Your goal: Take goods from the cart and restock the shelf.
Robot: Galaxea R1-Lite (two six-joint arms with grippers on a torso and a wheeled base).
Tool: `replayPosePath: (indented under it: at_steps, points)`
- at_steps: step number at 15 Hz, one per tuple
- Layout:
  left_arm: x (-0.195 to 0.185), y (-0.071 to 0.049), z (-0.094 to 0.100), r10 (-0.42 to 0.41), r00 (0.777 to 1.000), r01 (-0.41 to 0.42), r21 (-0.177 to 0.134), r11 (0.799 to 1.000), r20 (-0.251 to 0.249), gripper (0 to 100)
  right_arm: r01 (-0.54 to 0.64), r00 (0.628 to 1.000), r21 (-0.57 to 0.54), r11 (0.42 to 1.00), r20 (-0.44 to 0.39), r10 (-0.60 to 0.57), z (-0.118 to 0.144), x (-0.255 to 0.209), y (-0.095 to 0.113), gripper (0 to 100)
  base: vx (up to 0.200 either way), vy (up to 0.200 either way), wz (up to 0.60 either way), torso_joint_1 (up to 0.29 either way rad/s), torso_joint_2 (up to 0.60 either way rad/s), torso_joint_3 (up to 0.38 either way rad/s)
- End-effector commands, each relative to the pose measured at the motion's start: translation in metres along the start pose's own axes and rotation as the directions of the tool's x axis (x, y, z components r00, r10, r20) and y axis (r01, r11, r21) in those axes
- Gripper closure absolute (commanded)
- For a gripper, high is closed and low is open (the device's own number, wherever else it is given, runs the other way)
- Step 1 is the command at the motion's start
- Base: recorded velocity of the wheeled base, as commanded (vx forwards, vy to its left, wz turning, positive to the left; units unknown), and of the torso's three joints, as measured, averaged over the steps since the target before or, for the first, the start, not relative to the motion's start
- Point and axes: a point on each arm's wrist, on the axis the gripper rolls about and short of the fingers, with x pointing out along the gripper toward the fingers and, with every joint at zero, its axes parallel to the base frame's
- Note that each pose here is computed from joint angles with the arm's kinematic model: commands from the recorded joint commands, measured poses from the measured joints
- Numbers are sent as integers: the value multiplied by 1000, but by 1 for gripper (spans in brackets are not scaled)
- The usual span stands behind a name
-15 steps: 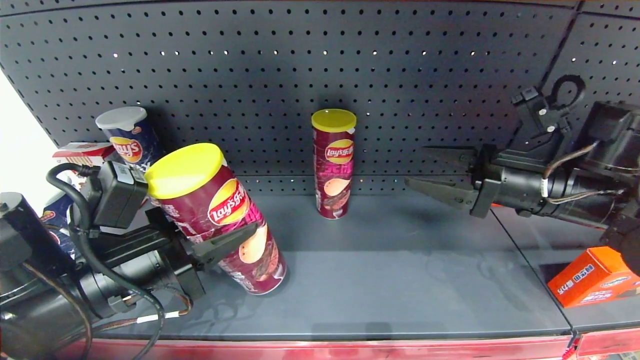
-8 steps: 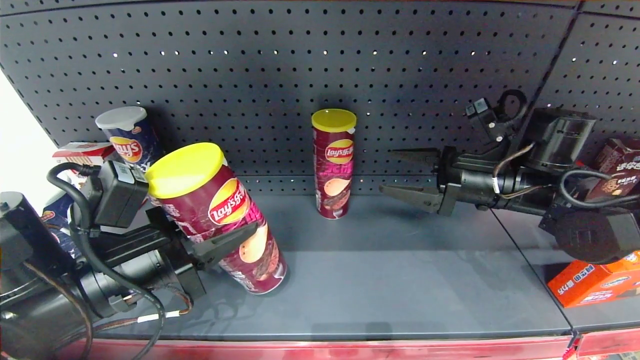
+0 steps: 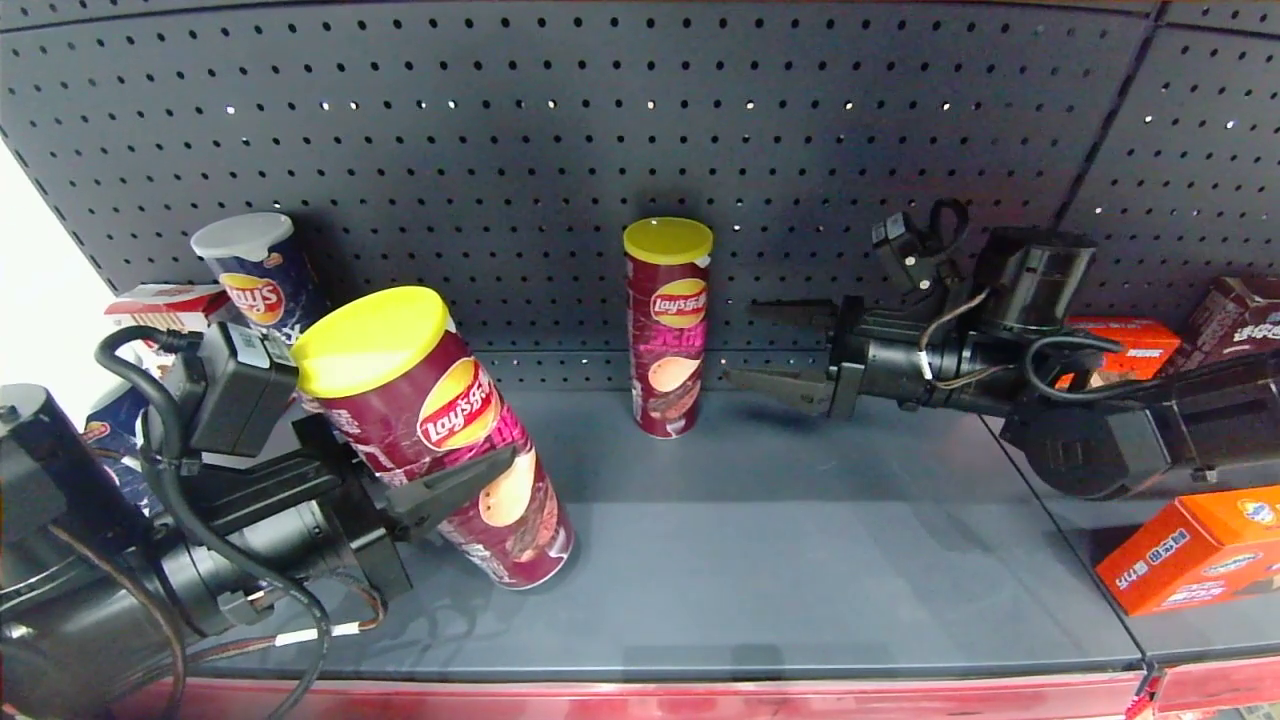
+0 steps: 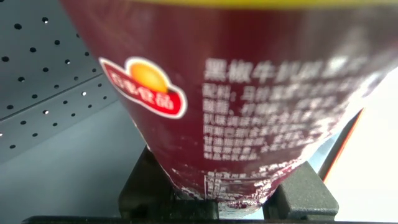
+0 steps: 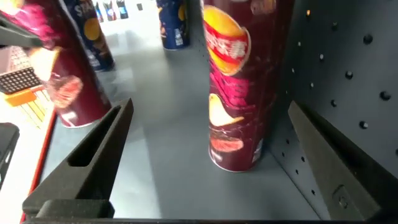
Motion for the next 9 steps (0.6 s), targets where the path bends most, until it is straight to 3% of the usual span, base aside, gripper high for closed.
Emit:
replayPosePath:
  at_steps: [1, 9]
  points:
    - [0, 0, 0, 0, 1000, 0, 0, 1000, 0, 100, -1, 1000, 16, 1000, -15, 2, -15, 9, -9, 0, 0, 0, 0, 0, 0, 0]
    - [-1, 0, -1, 3, 1000, -3, -4, 1000, -5, 100, -13, 1000, 35, 999, -28, 14, -40, 30, -24, 0, 0, 0, 0, 0, 0, 0]
